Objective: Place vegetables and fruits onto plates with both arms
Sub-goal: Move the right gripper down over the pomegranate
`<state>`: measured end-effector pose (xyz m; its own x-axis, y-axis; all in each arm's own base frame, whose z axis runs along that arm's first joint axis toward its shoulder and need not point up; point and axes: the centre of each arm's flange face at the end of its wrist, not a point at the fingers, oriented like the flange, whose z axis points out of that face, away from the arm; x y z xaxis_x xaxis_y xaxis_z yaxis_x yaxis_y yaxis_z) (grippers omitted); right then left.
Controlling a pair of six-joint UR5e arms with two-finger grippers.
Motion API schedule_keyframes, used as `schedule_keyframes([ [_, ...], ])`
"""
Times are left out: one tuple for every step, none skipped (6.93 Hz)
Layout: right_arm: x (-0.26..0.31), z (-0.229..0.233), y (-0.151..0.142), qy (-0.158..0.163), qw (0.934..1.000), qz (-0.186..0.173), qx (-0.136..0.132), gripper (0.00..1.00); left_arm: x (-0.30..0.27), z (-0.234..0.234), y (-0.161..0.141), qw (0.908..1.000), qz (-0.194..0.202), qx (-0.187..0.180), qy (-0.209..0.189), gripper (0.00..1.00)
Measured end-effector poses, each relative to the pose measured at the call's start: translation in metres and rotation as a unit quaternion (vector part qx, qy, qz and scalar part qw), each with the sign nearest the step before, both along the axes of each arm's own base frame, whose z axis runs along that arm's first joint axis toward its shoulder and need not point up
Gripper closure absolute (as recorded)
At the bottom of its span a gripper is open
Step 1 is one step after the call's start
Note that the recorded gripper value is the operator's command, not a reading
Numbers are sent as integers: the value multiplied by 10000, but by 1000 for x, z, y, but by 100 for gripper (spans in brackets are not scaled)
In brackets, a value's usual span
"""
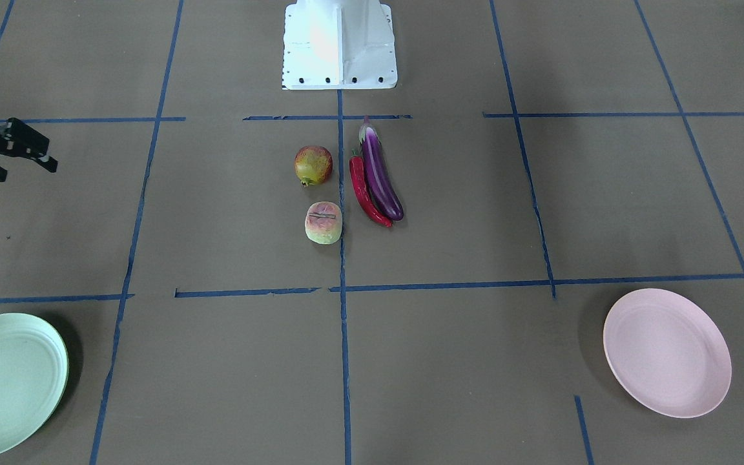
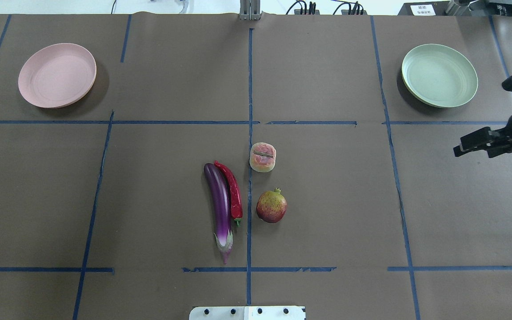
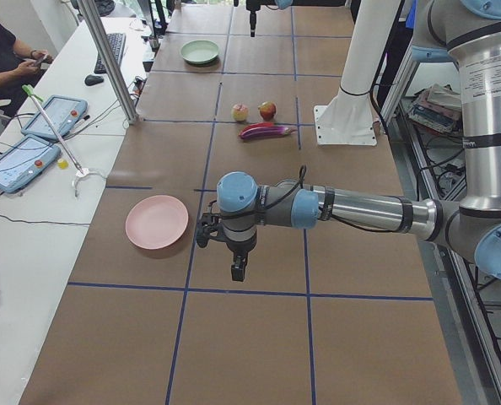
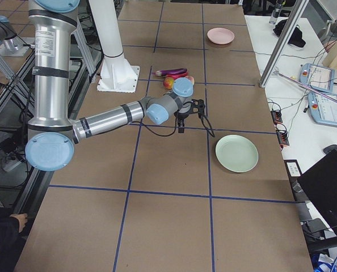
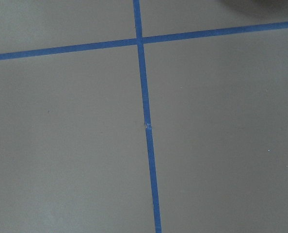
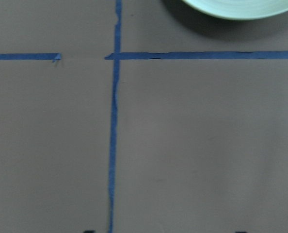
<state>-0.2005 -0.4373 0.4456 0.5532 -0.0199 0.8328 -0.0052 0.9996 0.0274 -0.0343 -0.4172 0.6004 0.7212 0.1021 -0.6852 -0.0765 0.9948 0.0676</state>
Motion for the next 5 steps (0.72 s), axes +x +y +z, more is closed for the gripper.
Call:
schedule_keyframes([
  [-52, -38, 1, -105, 9998, 48, -152, 0, 0, 0, 0, 10000, 1, 4, 3, 0],
  [-106, -76, 10, -214, 9993, 99, -290, 0, 0, -1, 0, 10000, 5, 6, 7, 0],
  [-152, -110, 21, -272, 9987, 119, -408, 0, 1, 0, 0, 10000, 10, 4, 10, 0],
  [-198, -149, 30, -136, 9986, 181, -481, 0, 2, 0, 0, 10000, 15, -7, 67, 0],
  [-244, -193, 40, 185, 9984, 282, -462, 0, 3, -1, 0, 9998, 23, -25, 179, 0],
])
